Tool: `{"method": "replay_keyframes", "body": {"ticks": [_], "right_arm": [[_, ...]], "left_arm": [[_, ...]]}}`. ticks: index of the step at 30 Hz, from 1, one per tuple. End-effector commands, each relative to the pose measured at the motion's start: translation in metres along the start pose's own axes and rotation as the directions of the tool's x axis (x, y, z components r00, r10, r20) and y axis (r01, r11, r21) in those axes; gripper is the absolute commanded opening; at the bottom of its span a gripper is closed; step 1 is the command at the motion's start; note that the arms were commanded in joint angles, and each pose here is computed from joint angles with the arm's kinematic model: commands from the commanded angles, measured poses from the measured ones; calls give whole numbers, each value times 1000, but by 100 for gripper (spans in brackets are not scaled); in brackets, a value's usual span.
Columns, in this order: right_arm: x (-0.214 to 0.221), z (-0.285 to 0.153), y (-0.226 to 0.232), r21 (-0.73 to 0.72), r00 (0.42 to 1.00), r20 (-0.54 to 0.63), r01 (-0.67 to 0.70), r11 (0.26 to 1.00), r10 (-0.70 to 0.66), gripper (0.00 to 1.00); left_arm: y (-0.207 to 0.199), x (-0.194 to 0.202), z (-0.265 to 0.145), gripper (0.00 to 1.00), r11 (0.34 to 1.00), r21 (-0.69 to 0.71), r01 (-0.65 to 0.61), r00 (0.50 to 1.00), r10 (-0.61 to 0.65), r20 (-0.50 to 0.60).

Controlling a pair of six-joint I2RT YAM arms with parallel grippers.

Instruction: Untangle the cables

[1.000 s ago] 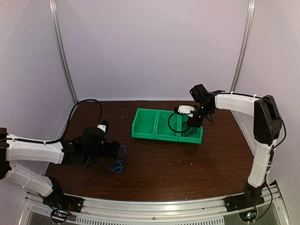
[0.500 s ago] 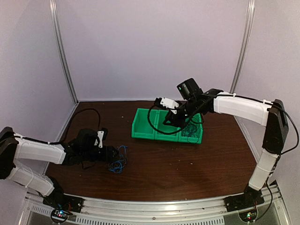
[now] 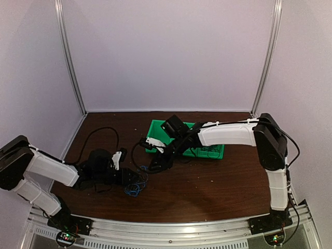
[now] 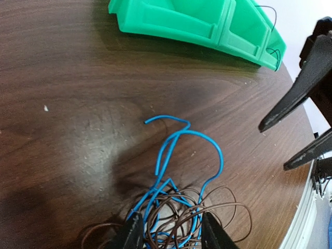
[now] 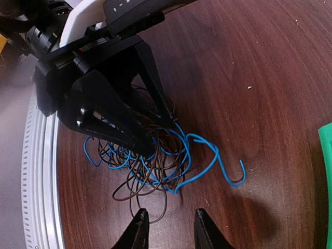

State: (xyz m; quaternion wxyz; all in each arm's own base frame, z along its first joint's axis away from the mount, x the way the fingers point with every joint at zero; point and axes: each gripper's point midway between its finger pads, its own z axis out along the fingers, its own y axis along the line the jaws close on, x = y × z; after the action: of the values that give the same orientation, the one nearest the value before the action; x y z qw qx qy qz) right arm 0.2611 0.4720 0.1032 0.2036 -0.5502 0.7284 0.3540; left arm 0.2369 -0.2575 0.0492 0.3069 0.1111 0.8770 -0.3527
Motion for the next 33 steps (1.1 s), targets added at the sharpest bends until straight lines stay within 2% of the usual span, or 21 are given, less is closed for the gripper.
{"method": "replay_keyframes", "body": {"ticks": [1,11,15,20,25,30,33], "right_arm": [[-25,-3,6,-44,998,65,-23,999,26,31],[-9,20,3,-92,996,14,-89,992,91,29],[-3,28,3,-97,994,-17,-107,990,106,32],[2,30,-3,-55,993,-24,-113,992,112,32],[10,33,-7,-33,991,-41,-131,991,129,28],[16,34,-22,51,986,-51,-155,987,157,29],[19,37,-21,41,984,-58,-166,985,168,23]], "left_arm": [[-19,-5,5,38,997,83,1,1000,-4,31],[-19,-1,5,38,996,88,19,999,-22,33],[-19,-1,4,38,996,87,20,999,-24,37],[-17,1,4,38,996,82,23,999,-26,33],[-16,1,4,38,997,78,25,999,-27,31],[-16,1,5,38,997,79,24,999,-27,31],[-16,1,5,38,996,81,24,999,-27,31]]}}
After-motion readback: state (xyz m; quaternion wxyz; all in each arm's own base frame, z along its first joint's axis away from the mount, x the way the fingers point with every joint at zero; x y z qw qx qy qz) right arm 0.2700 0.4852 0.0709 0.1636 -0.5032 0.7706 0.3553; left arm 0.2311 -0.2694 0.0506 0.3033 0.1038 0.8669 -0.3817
